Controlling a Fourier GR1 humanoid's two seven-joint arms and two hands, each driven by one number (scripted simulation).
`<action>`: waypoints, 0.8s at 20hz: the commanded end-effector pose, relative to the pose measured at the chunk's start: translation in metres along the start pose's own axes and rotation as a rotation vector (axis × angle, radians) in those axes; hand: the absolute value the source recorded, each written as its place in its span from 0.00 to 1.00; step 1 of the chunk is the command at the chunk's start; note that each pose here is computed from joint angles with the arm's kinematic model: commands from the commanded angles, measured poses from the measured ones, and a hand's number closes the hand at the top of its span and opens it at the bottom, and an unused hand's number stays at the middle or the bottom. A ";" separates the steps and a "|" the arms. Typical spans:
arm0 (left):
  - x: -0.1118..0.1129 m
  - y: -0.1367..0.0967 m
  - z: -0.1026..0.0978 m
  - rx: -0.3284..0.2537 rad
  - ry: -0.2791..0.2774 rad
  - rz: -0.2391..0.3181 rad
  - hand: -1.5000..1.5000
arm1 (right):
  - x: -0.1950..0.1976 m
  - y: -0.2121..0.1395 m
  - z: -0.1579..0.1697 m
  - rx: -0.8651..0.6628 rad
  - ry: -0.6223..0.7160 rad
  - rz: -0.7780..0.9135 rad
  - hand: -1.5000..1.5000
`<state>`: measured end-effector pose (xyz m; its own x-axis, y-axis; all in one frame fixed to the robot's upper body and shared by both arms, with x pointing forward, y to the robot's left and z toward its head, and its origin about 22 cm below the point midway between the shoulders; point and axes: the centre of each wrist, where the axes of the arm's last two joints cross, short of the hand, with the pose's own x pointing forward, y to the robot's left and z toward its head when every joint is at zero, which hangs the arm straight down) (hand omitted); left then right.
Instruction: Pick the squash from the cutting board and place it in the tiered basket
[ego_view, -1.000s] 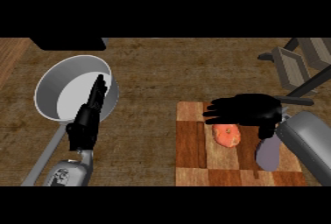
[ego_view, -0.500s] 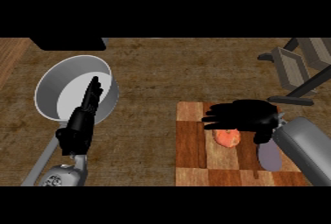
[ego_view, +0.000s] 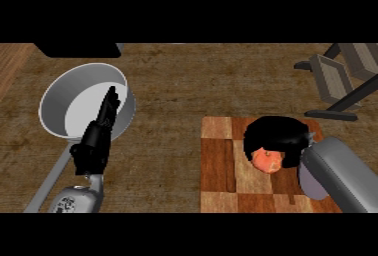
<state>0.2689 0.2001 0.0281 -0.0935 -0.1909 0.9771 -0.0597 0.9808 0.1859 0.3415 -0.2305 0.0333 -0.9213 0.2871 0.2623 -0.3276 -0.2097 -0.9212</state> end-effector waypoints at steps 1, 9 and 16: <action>-0.003 0.008 0.005 -0.006 0.005 -0.007 0.50 | -0.001 -0.013 -0.007 -0.078 -0.075 0.073 1.00; -0.007 0.016 0.001 0.063 0.039 -0.021 0.50 | -0.037 -0.019 0.095 0.055 0.834 -0.060 1.00; -0.011 0.024 0.003 0.057 0.057 -0.020 0.50 | -0.037 -0.108 0.104 -0.036 1.367 -0.072 1.00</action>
<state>0.2658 0.2193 0.0214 -0.0442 -0.2078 0.9772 -0.1232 0.9718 0.2011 0.3780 -0.3188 0.1083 -0.2075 0.9727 -0.1040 -0.3716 -0.1767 -0.9114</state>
